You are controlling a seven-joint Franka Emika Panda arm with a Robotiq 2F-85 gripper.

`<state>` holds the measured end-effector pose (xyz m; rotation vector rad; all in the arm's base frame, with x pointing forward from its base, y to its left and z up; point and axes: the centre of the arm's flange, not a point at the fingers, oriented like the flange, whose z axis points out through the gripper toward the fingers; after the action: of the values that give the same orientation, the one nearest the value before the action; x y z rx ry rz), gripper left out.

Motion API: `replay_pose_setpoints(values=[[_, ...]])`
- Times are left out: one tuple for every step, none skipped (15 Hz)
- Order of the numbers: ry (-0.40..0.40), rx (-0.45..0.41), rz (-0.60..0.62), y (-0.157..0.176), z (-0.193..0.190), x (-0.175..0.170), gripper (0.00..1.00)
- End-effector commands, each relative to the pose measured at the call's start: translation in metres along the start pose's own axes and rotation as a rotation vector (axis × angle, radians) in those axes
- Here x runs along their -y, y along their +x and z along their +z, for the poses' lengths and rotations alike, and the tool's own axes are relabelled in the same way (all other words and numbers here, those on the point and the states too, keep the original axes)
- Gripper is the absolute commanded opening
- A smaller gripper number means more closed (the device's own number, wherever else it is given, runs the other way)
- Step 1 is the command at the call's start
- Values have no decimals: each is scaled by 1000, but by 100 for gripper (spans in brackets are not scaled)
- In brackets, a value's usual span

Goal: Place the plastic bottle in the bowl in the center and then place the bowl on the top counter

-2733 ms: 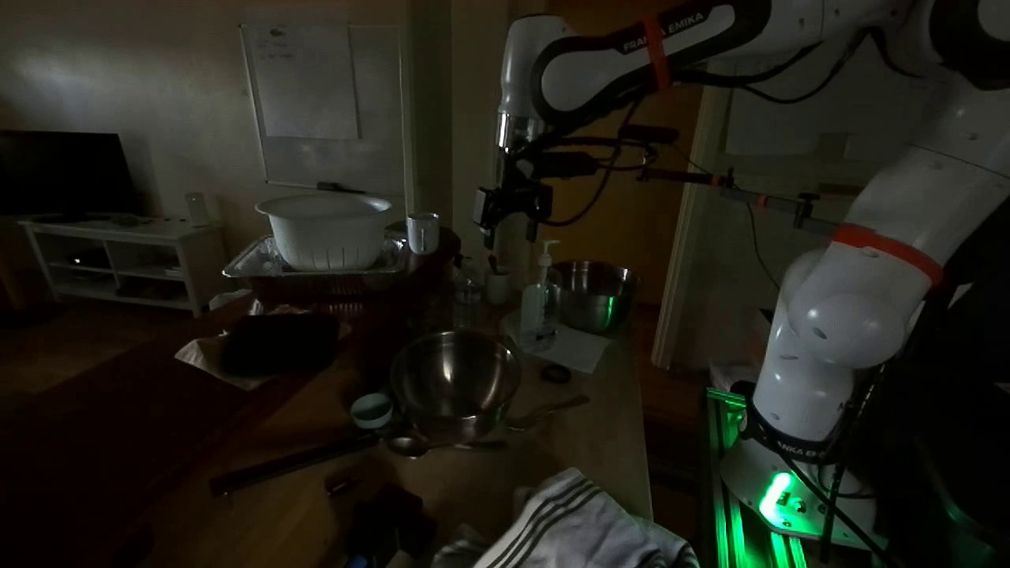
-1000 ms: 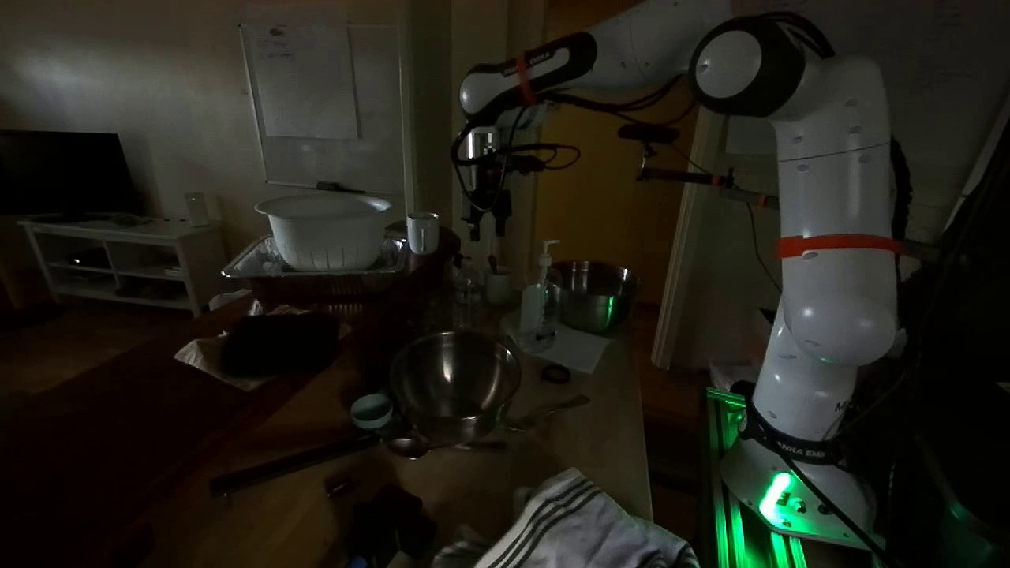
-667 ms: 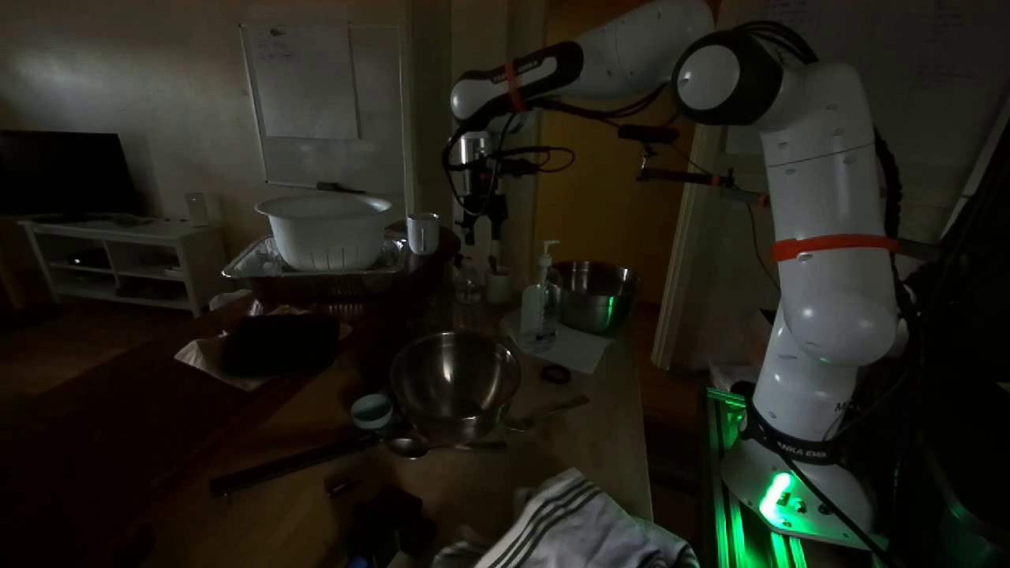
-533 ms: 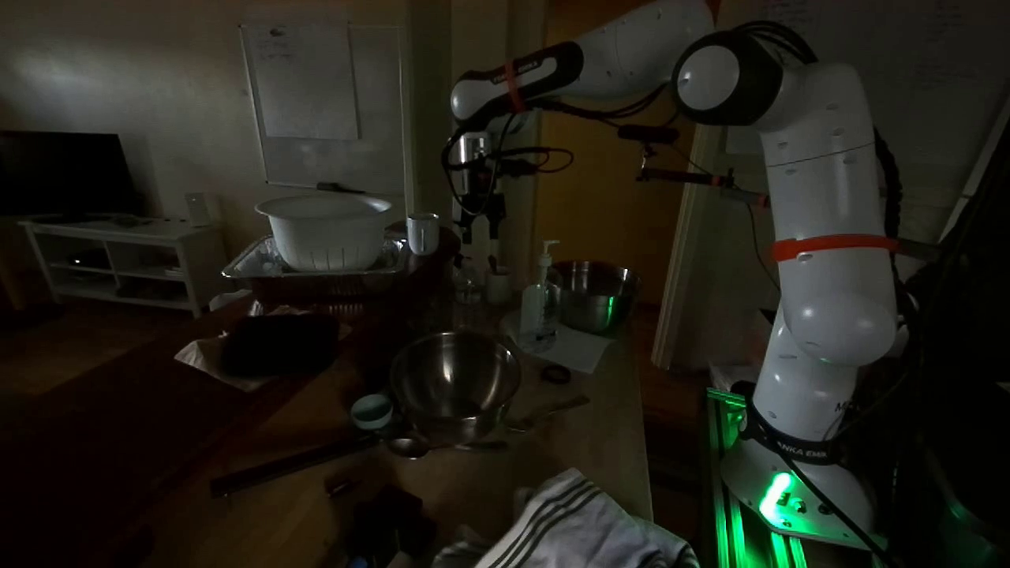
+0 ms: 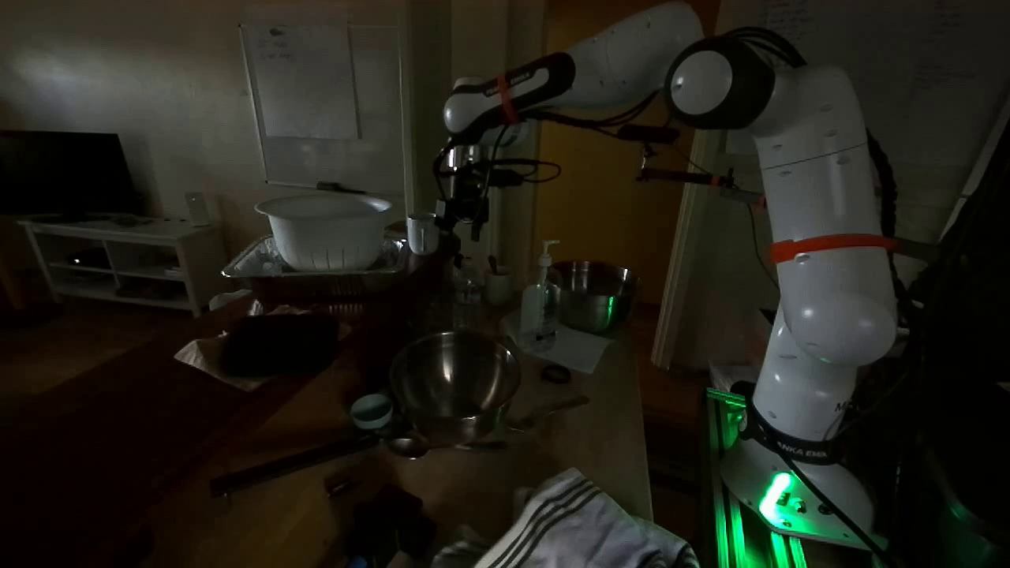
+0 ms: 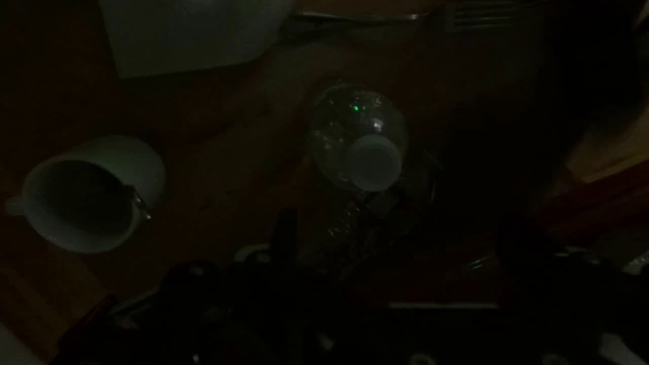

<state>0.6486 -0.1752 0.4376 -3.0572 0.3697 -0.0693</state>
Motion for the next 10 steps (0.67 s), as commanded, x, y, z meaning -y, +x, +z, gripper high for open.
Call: replay_pose_setpoints(values=[[1,-15,21,-8,18,7,100],[-4,-20,26,-13,20,7,100],[-4,-23,27,-15,21,5,100],[0,-30,37,-17,22,2,100],[2,-37,43,-19,22,-2,100],[-6,-39,44,-20,24,-4,100],[-9,-44,48,-21,26,-7,100],[-8,-46,52,-22,27,-8,100],[-11,-48,50,-24,27,-9,93],[-18,-52,48,-26,29,-9,86]])
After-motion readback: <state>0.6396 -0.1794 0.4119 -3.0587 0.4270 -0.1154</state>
